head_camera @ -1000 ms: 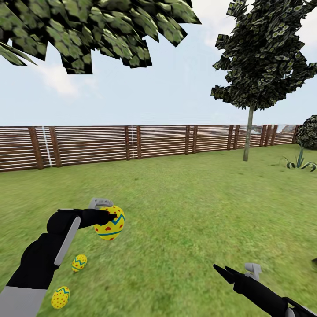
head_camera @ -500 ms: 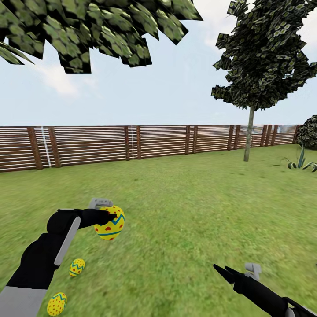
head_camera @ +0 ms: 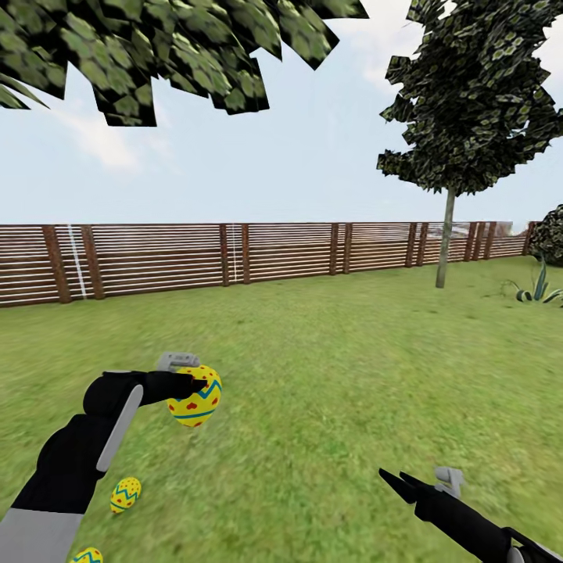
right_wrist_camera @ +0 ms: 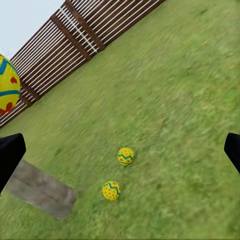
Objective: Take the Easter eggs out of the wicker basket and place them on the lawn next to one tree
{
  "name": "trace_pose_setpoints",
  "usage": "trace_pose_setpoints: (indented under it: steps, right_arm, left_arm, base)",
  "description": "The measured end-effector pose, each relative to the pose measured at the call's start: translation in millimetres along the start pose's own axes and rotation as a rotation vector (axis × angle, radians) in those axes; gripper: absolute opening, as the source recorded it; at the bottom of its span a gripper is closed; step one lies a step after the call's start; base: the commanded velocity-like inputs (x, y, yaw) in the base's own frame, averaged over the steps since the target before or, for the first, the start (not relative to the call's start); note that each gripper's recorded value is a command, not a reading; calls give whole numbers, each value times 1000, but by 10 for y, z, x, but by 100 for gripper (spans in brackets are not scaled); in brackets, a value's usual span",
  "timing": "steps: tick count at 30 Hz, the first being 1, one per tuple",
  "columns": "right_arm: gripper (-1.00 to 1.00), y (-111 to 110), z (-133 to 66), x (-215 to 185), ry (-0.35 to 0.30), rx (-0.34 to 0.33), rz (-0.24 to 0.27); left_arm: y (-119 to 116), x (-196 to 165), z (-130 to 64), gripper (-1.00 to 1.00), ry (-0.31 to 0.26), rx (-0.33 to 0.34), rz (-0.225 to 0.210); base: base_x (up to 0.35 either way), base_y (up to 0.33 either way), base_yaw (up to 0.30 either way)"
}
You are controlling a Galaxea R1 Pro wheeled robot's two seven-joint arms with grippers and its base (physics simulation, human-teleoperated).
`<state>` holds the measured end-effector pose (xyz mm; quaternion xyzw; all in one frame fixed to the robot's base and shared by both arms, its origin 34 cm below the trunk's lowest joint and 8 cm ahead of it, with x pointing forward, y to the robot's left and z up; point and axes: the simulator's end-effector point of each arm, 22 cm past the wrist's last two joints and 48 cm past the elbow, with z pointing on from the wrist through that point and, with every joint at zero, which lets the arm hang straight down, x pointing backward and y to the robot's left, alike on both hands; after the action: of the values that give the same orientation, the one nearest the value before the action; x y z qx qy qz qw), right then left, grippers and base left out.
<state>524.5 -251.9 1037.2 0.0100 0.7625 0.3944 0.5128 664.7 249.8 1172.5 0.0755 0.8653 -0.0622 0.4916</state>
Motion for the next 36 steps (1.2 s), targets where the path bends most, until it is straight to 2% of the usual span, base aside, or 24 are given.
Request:
trace_pose_setpoints:
  steps: [8, 22, 24, 26, 28, 31, 36]
  right_arm:
    - [100, 10, 0, -4, -2, -5, -1]
    - [100, 1, -7, -9, -2, -2, -1]
    - [100, -4, -6, -8, -2, -1, -1]
    - [100, -8, -7, -8, -2, 1, -1]
    - [100, -9, -7, -8, -2, 2, -1]
    - [100, -9, -7, -9, -2, 2, -1]
    - [100, -13, -7, -8, -1, 4, 0]
  left_arm:
    - [-94, -1, 26, -100, -1, 9, -9]
    - [-82, 128, 110, -100, 35, 8, -22]
    - [-108, 293, 216, -100, 80, 15, -41]
    - [-244, 461, 331, -100, 125, 41, -64]
    - [-294, 550, 384, -100, 149, 48, -73]
    - [-285, 596, 448, -100, 174, 47, -84]
    - [-190, 744, 632, -100, 258, 40, -119]
  base:
    - [329, 0, 0]
    - [329, 0, 0]
    - [329, 0, 0]
    - [329, 0, 0]
    - [329, 0, 0]
    - [329, -2, 0]
    - [329, -59, 0]
